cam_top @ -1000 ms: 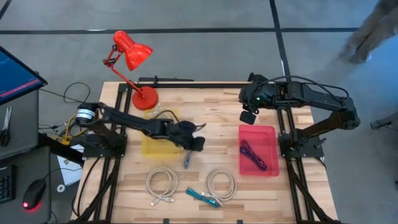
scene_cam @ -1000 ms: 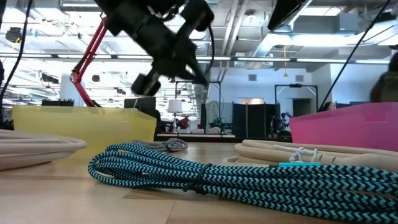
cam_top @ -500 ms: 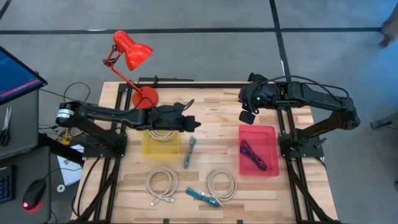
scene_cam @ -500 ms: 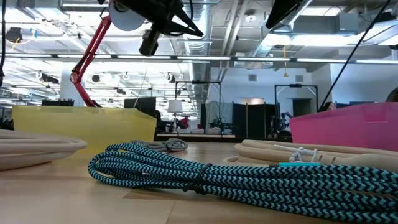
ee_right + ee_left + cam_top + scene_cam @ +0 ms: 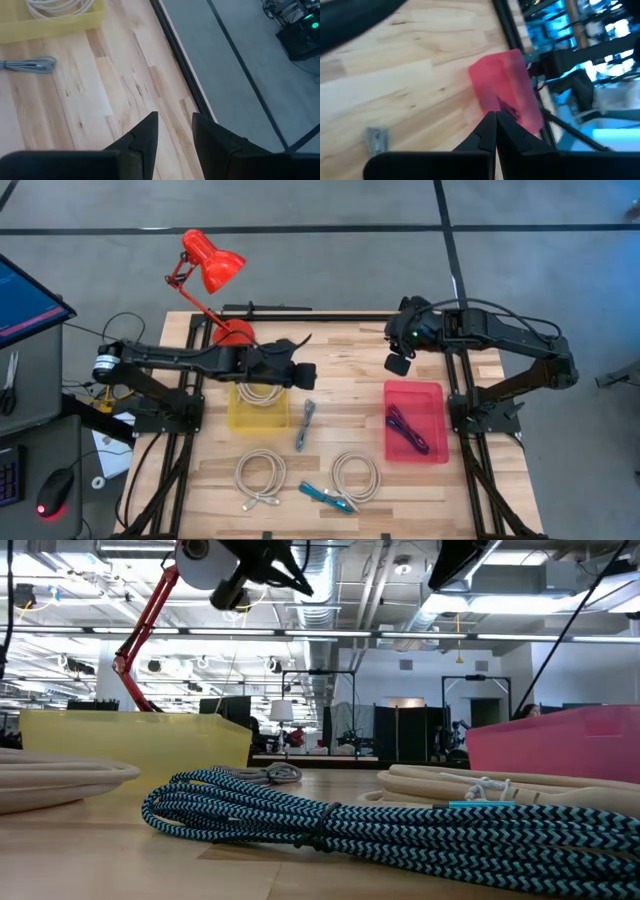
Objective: Pick & Place USB Port
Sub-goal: Put the black and white charger cable into the pink bin
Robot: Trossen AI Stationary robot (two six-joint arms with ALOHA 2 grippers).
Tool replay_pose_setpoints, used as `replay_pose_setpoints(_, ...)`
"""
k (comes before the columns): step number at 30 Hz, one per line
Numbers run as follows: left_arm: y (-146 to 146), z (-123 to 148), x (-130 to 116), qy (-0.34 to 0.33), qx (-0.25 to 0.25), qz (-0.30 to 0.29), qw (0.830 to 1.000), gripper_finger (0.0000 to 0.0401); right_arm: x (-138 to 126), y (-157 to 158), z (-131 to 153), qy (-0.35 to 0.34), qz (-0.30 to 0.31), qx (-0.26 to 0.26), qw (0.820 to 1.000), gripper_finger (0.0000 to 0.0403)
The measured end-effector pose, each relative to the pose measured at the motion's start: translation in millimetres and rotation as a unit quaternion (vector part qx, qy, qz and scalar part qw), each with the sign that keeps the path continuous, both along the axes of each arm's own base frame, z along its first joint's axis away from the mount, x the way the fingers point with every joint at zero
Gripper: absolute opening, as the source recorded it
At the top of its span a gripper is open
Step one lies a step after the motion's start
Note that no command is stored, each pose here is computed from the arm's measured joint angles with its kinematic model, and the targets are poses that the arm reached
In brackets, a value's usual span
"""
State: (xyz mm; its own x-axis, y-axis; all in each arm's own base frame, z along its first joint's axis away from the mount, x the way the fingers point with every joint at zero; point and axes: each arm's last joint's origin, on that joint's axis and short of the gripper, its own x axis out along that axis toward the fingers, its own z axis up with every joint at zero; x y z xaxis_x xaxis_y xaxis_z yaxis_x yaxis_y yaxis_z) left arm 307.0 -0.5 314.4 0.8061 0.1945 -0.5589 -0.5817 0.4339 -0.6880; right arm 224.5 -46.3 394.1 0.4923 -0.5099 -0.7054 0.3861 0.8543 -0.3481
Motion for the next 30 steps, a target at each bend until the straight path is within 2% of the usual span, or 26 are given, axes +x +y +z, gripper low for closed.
replay_pose_setpoints(6, 0.1, 7.3, 25.6, 0.035, 0.034, -0.011, 0.999, 0.0003, -1.4, -6.1, 0.0, 0.000, -0.014, 0.000, 1.000, 0.0111)
replay_pose_setpoints(10, -5.1, -12.2, 48.5, 0.096, 0.034, -0.025, 0.995, 0.0002, -2.2, -8.6, -0.2, -0.001, -0.023, 0.003, 1.000, 0.0111)
replay_pose_setpoints(15, -17.5, -42.7, 66.6, 0.205, 0.024, -0.050, 0.977, 0.0002, -3.4, -9.7, -0.9, 0.005, -0.026, 0.004, 1.000, 0.0111)
replay_pose_setpoints(23, -23.2, -45.0, 76.4, 0.323, 0.003, -0.056, 0.945, 0.0002, -3.4, -9.7, -0.9, 0.005, -0.026, 0.004, 1.000, 0.0111)
replay_pose_setpoints(30, -22.2, -53.8, 73.2, 0.374, -0.010, -0.035, 0.927, 0.0002, -3.3, -9.7, -0.9, 0.005, -0.026, 0.004, 1.000, 0.0111)
